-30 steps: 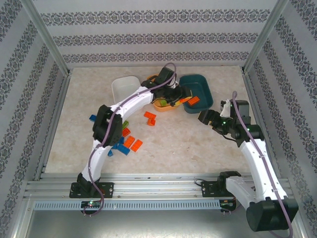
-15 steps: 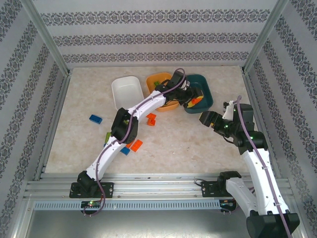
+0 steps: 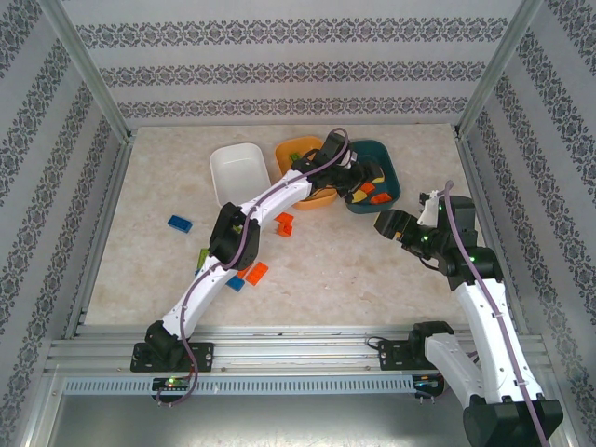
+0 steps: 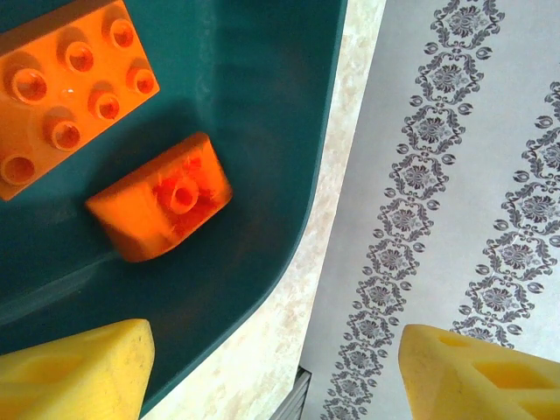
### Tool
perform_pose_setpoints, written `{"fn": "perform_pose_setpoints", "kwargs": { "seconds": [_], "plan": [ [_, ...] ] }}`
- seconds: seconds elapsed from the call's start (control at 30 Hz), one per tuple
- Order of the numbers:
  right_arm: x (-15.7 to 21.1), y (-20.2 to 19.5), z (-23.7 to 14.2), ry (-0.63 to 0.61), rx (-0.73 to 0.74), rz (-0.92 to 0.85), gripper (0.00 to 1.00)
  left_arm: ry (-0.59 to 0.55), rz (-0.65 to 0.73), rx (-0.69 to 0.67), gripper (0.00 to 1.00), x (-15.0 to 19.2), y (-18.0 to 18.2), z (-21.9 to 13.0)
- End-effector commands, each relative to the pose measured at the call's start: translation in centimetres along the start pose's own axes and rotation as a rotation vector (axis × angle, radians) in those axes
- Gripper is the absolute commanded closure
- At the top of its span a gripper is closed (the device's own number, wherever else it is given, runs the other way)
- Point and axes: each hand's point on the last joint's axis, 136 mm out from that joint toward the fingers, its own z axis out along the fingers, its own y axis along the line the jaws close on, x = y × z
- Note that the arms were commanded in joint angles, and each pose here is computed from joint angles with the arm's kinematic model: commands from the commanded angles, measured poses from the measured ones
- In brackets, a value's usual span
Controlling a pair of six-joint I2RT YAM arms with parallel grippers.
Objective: Sort the legos into containers by color
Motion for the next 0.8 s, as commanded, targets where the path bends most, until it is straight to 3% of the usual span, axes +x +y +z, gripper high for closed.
{"fn": "perform_pose_setpoints", "kwargs": {
  "seconds": [0.0, 0.2, 0.47, 0.6, 0.77],
  "plan": [
    [0.4, -0.2, 0.0, -0.002, 0.006, 0.006, 0.22, 0.000, 0.020, 0.045, 0.25, -0.2, -1.6, -0.5],
    [0.0, 0.3, 0.0, -0.007, -0.010, 0.010, 0.22, -0.024, 0.092, 0.028, 0.25, -0.2, -3.2, -2.9],
    [-0.1, 1.1, 1.2, 0.018, -0.041, 0.016, 0.22, -0.131, 0.250, -0.152, 0.24, -1.1, -3.5, -10.6],
    [0.8, 1.2, 3.0, 0.084, -0.019, 0.006, 0.22, -0.187, 0.321, -0.241, 0.23, -1.1, -3.8, -15.1],
    [3.9, 1.3, 7.4, 0.272, 0.062, -0.043, 0.23, -0.235, 0.386, -0.380, 0.20, 0.0, -2.3, -20.7]
  ]
}}
